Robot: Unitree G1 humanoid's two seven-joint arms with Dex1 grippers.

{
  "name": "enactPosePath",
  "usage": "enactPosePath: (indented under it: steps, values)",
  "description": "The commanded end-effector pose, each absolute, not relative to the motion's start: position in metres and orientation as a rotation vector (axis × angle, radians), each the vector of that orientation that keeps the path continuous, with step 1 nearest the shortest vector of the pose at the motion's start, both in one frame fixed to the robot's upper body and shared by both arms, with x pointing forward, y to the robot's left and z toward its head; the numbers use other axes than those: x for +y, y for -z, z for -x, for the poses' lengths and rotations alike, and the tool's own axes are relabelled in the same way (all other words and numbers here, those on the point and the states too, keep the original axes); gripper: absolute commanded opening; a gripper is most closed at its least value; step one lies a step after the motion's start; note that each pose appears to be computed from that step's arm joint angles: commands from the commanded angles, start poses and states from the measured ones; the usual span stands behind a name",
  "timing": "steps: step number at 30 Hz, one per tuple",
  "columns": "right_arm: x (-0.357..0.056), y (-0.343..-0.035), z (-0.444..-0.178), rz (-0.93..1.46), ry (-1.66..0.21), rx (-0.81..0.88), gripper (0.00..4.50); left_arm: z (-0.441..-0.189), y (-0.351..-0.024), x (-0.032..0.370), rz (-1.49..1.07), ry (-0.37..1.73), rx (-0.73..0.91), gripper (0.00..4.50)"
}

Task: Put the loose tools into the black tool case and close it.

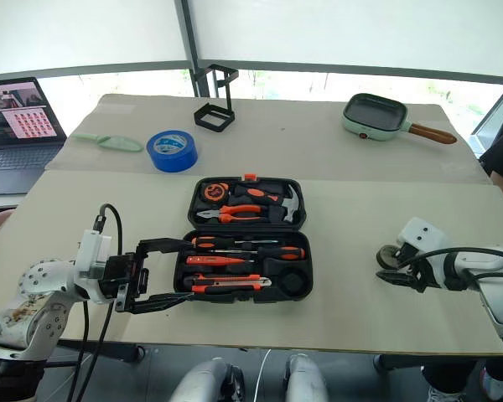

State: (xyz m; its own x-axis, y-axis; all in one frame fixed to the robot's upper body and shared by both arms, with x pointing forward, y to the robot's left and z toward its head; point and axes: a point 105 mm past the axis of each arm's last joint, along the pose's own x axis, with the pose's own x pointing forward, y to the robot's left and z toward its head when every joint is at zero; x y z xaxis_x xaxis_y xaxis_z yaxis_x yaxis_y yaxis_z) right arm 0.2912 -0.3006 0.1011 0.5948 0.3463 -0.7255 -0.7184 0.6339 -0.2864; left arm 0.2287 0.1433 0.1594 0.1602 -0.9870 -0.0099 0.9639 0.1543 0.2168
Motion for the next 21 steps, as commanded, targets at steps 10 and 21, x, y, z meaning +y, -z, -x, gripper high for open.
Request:
enactPosePath:
  steps: [10,21]
  values:
    - [-0.22,-0.146,-0.272,0.517,-1.207,0.456,0.03,-0.223,-0.161,0.143,-0.197,1.426,-0.18,4.5]
    - [-0.125,-0.138,-0.253,0.438,-1.407,0.506,0.03,-0.218,-0.146,0.156,-0.216,1.403,-0.115,4.5]
